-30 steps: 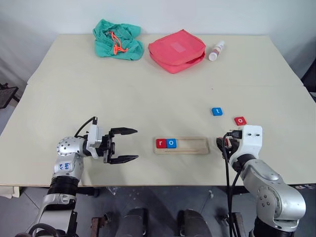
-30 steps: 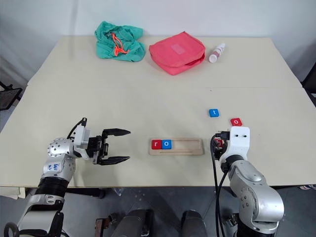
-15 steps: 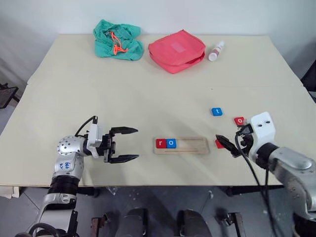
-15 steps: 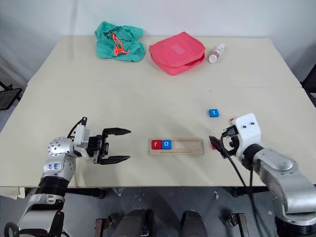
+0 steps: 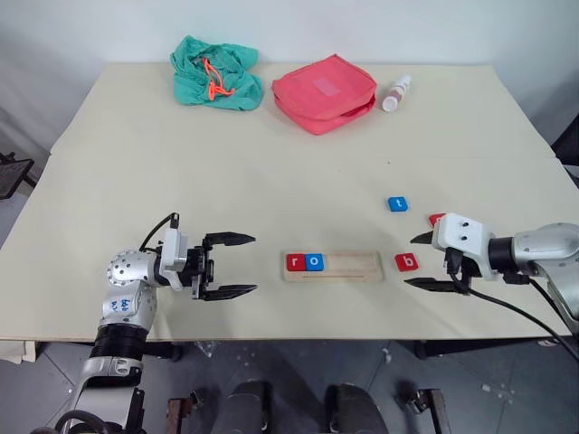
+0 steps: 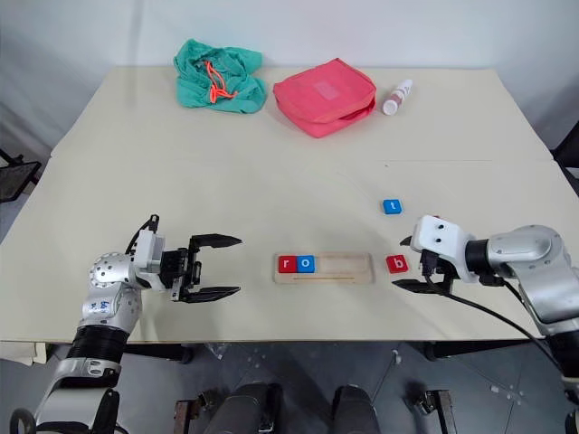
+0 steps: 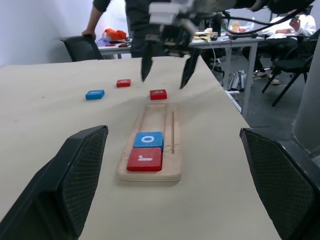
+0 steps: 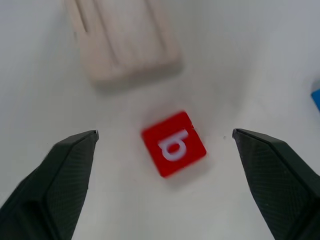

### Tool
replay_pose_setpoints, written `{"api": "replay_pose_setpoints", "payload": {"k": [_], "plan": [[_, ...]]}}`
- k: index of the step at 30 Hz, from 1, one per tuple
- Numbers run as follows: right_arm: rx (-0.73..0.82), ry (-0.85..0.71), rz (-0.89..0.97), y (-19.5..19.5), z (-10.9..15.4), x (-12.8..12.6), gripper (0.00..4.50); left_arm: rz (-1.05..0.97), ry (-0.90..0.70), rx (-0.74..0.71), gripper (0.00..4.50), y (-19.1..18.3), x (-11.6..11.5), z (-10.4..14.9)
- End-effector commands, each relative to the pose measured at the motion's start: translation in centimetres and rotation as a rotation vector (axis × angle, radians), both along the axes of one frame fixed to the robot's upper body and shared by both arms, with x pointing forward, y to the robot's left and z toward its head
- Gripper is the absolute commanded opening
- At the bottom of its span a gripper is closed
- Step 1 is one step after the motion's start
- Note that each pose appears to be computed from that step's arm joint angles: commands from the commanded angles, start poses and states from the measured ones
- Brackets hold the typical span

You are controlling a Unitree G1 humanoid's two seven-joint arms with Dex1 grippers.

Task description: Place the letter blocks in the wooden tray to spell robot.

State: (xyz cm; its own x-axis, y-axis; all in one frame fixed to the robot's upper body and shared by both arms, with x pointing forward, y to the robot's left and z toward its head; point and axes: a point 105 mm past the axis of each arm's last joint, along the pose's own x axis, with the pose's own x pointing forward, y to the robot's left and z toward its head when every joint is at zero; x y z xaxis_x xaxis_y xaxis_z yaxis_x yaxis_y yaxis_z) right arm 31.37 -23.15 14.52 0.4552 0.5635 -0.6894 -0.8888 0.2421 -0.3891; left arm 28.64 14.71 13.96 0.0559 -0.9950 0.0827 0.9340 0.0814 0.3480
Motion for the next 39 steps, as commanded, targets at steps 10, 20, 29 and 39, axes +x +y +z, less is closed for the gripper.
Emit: {"api": "replay_pose_setpoints", "payload": {"k": [10, 20, 29, 39], "plan": [[-0.06, 0.029, 0.119, 0.6, -1.5, 1.1, 3.24, 0.025, -0.029, -0.031, 4.5, 0.2, -1.5, 0.5], [0.011, 0.0, 0.096, 1.8, 1.3, 1.6, 1.47, 0.03, -0.024, -0.035, 4.5, 0.1, -1.2, 0.4], [0.145, 0.073, 0.068, 7.1, 5.6, 1.1, 1.47, 0.017, -0.018, -0.031, 4.5, 0.3, -0.8, 0.4], [0.086, 0.137, 0.133, 12.1, 3.4, 0.4, 1.47, 0.027, -0.03, -0.029, 4.5, 0.4, -0.5, 0.5]]}}
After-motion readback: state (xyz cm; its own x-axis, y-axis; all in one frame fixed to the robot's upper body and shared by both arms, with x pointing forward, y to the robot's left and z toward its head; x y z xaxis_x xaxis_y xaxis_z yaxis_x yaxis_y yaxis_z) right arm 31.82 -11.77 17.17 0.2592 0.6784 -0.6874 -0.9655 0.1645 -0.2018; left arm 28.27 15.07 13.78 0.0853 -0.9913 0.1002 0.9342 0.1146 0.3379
